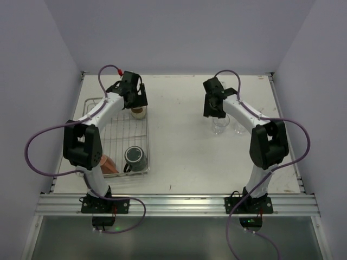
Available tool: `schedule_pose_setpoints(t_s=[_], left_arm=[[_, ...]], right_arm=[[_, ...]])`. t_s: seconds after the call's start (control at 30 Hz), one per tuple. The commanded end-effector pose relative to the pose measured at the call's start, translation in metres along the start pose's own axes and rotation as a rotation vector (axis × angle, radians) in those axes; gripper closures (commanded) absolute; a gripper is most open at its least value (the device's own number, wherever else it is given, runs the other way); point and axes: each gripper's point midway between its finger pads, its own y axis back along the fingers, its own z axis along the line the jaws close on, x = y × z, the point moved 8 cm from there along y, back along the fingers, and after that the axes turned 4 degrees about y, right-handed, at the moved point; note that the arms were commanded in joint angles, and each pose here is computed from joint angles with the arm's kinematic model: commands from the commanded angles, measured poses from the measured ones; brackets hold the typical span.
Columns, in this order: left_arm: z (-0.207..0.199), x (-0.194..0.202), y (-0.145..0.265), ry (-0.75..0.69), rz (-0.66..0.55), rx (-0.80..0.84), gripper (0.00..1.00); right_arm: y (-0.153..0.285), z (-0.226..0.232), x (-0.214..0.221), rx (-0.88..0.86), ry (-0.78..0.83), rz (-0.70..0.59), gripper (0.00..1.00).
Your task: Unload the cups from the dish rack
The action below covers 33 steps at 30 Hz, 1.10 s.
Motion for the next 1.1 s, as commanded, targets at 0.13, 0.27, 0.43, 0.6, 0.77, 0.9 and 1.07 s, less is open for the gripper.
schedule_pose_setpoints(t_s=[0.13,0.27,0.43,0.6,0.77,0.9,1.07], left_arm=[[-0.009,-0.018,-0.002,-0.013,-0.046,0.056,0.00],[-0.011,-0.015,-0.016,-0.023,-0.018,0.035,0.00],[-0.013,-0.016,-0.027,-0.027,-0.008,0.024,0.00],[-0.013,-0.018,-0.031,-0.025,-0.009,0.015,0.02],[-0.015,-0.023,-0.026,-0.019,-0.039,0.051,0.44],[-0.016,-0.026,-0.017,-0.017,-0.053,0.067,0.97],[-0.010,-0.037,0.014,0.004,-0.112,0.084,1.00]], right_arm=[[0.036,-0.006,-0.013,-0.057,-0.028,-0.109,0.46],[0.044,-0.008,-0.014,-0.065,-0.034,-0.131,0.45],[0.053,-0.012,-0.012,-0.071,-0.034,-0.144,0.44],[0.062,-0.014,-0.012,-0.095,-0.044,-0.171,0.44],[0.064,-0.015,-0.010,-0.104,-0.047,-0.175,0.46],[0.070,-0.017,-0.010,-0.104,-0.055,-0.188,0.46],[0.087,-0.020,-0.014,-0.118,-0.064,-0.216,0.44]])
